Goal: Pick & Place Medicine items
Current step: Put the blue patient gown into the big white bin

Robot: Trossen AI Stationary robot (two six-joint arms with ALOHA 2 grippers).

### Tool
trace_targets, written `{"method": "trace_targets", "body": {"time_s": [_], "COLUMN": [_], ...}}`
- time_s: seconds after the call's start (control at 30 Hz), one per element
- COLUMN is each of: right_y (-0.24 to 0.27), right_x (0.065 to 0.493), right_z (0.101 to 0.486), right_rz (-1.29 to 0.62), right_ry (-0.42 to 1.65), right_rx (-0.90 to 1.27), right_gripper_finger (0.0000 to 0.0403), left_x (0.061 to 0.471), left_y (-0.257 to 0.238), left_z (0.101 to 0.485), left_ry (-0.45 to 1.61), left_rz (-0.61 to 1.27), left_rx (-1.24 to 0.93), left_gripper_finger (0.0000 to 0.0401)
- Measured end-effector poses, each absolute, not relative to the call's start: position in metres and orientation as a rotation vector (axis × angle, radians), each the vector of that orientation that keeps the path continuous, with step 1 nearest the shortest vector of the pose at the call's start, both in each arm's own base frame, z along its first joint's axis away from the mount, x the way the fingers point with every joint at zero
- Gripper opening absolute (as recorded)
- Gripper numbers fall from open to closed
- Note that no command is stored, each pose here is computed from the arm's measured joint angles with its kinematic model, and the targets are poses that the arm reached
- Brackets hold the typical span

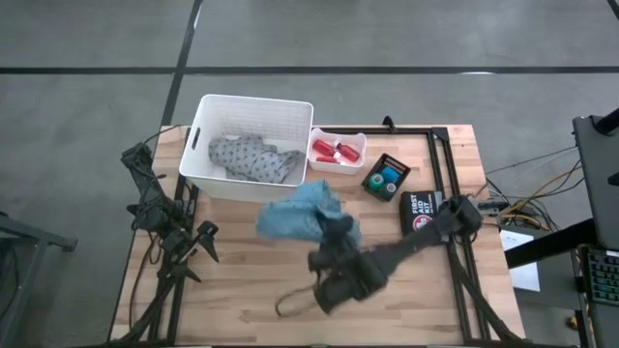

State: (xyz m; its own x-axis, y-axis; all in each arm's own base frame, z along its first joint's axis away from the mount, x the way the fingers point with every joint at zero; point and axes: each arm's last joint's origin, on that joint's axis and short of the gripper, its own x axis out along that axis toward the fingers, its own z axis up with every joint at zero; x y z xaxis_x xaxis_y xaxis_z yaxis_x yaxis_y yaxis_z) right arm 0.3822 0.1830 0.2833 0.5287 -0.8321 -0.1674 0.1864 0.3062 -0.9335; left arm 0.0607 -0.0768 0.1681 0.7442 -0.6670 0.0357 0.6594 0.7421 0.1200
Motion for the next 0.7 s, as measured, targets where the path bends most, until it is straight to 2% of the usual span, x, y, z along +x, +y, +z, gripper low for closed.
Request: {"method": "trace_targets", "body": {"time_s": [0.13, 0.3, 0.4, 0.53, 0.7], "right_y": [0.139, 0.082, 0.046, 0.000, -0.042], "right_x": [0.393, 0.400, 0.400, 0.394, 0.382], "right_z": [0.302, 0.334, 0.361, 0.400, 0.435], "right_rz": [-0.771, -0.972, -1.000, -1.072, -1.203], "right_ry": [0.871, 0.952, 1.042, 1.075, 1.003], "right_rx": [-1.023, -1.177, -1.194, -1.104, -0.921], "right_gripper_finger": [0.0140, 0.0141, 0.0141, 0.0141, 0.0141], "left_x": [0.061, 0.061, 0.061, 0.061, 0.061], "left_y": [-0.077, -0.077, -0.077, -0.077, -0.077], "left_z": [0.168, 0.168, 0.167, 0.168, 0.168], "left_ry": [-0.078, -0.076, -0.072, -0.073, -0.073], "left_rz": [-0.728, -0.728, -0.729, -0.728, -0.728], "left_rx": [0.102, 0.103, 0.106, 0.106, 0.106], "left_gripper_finger": [0.0319, 0.0319, 0.0319, 0.0319, 0.0319]}}
